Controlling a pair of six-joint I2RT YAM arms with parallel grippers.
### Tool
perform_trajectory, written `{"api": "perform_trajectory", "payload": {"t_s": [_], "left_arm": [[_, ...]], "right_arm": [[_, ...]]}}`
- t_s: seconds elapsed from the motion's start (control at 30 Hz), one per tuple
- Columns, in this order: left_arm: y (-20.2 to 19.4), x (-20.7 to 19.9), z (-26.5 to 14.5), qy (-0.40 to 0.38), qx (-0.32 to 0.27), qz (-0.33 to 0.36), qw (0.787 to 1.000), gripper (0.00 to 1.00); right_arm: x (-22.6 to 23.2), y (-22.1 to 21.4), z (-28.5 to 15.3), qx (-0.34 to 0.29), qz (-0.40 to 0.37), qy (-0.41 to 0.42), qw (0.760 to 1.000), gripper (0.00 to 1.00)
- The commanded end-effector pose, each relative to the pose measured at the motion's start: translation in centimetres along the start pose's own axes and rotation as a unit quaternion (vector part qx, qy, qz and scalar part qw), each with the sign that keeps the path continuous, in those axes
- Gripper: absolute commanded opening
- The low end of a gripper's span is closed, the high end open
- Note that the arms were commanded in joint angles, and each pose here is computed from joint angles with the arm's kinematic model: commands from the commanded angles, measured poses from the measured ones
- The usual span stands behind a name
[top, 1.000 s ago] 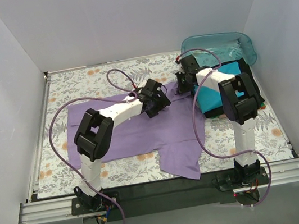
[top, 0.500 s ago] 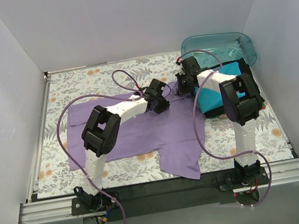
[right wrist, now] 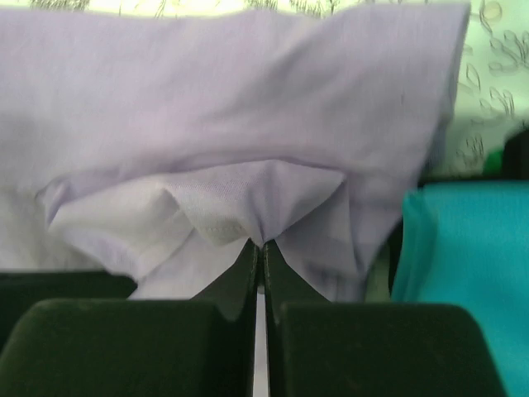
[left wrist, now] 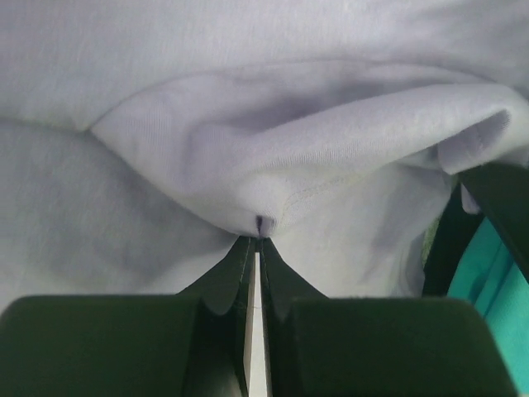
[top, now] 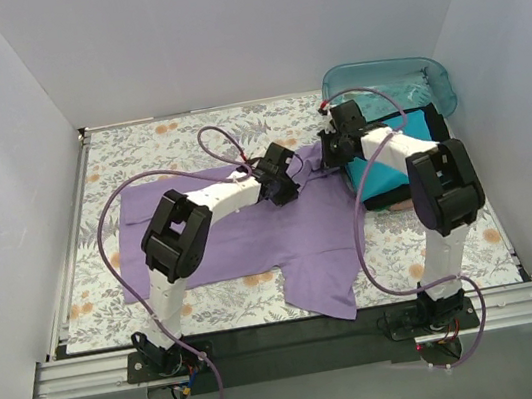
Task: Fold and stack the t-shirts
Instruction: Fold the tshirt
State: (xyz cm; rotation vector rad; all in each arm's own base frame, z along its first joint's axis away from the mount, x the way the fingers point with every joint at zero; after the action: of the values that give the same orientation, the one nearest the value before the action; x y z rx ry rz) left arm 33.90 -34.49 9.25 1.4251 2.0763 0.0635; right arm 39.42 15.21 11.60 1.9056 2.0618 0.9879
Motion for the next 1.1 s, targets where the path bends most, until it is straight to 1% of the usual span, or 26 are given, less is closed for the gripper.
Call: {"api": "perform_trajectory", "payload": {"t_s": [0.0, 0.13, 0.23, 0.33, 0.47, 0.63, 0.73, 0.77, 0.8, 0.93, 0.97, 1.0, 1.03, 1.07], "left_arm": [[0.6, -1.4, -4.3, -0.036, -0.017, 0.005, 0.999, 0.0], [0.4, -0.7, -5.2, -0.031, -0.02, -0.003, 0.999, 0.0], [0.2, -0.3, -5.7, -0.032, -0.016, -0.002, 0.999, 0.0], [0.0, 0.0, -6.2, -0.036, -0.011, -0.001, 0.999, 0.0], [-0.5, 1.0, -7.0, -0.033, -0.005, 0.001, 0.999, 0.0], [-1.2, 1.4, -7.3, -0.04, 0.018, 0.018, 0.999, 0.0], [-1.6, 2.3, -7.6, -0.029, 0.024, 0.021, 0.999, 0.0], [-1.2, 2.8, -8.1, -0.015, 0.004, 0.02, 1.0, 0.0], [-1.2, 2.9, -8.5, -0.013, 0.002, 0.023, 1.0, 0.0], [-1.8, 3.4, -8.1, -0.004, 0.022, 0.027, 0.999, 0.0], [-2.0, 3.5, -7.9, -0.001, 0.027, 0.029, 0.999, 0.0], [-2.1, 3.7, -7.6, 0.007, 0.03, 0.029, 0.999, 0.0], [-2.2, 3.9, -7.6, 0.019, 0.031, 0.027, 0.999, 0.0], [-2.2, 4.1, -7.9, 0.022, 0.033, 0.026, 0.999, 0.05]], "right_arm": [[0.9, 0.6, -3.2, -0.031, -0.012, 0.023, 0.999, 0.01], [1.1, -2.2, -4.2, -0.01, -0.007, 0.029, 1.0, 0.01], [1.1, -3.3, -5.2, -0.008, -0.002, 0.026, 1.0, 0.01], [1.1, -3.8, -6.2, -0.013, 0.0, 0.019, 1.0, 0.01], [0.9, -5.5, -7.0, 0.002, 0.005, 0.017, 1.0, 0.01], [0.7, -6.8, -7.8, 0.02, 0.005, 0.009, 1.0, 0.01], [0.4, -7.4, -8.2, 0.03, 0.004, -0.004, 1.0, 0.01], [0.3, -8.0, -8.3, 0.038, 0.004, -0.005, 0.999, 0.01], [0.2, -8.1, -8.4, 0.037, 0.009, -0.009, 0.999, 0.01], [0.4, -9.1, -8.6, 0.045, 0.008, -0.009, 0.999, 0.01], [0.4, -9.4, -8.6, 0.047, 0.011, -0.012, 0.999, 0.04], [0.4, -9.7, -8.6, 0.052, 0.01, -0.012, 0.999, 0.09], [0.5, -10.1, -8.6, 0.057, 0.008, -0.011, 0.998, 0.16], [0.7, -10.2, -8.8, 0.057, 0.005, -0.009, 0.998, 0.2]]}}
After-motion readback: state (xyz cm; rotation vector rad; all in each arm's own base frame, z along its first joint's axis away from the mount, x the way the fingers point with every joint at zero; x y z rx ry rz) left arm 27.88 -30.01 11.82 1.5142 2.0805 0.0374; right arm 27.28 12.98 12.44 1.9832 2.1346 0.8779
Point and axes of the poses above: each gripper's point midway between its finger pads, its own z axis out along the fingers, its own x axis along the line the jaws close on, y = z × x, the point moved 8 cm from there along -z, back along the fingers, and after that the axes turned 4 degrees about z, right-handed, at the moved point
